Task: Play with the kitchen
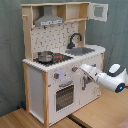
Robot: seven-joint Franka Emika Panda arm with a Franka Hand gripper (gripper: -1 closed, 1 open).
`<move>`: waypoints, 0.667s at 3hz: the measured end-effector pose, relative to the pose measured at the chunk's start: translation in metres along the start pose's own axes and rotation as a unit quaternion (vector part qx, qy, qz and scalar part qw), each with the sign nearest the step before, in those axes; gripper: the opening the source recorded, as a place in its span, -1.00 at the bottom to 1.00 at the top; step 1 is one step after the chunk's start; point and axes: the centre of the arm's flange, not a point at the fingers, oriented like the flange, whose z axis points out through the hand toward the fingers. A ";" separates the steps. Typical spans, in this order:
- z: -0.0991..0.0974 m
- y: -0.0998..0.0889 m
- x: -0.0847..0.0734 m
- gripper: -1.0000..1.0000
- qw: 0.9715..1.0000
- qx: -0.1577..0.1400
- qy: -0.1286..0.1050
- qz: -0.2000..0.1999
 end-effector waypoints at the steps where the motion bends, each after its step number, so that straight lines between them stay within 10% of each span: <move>1: 0.003 0.008 -0.003 1.00 0.999 0.018 0.019 0.031; 2: 0.004 0.007 -0.008 1.00 0.998 0.028 0.039 0.041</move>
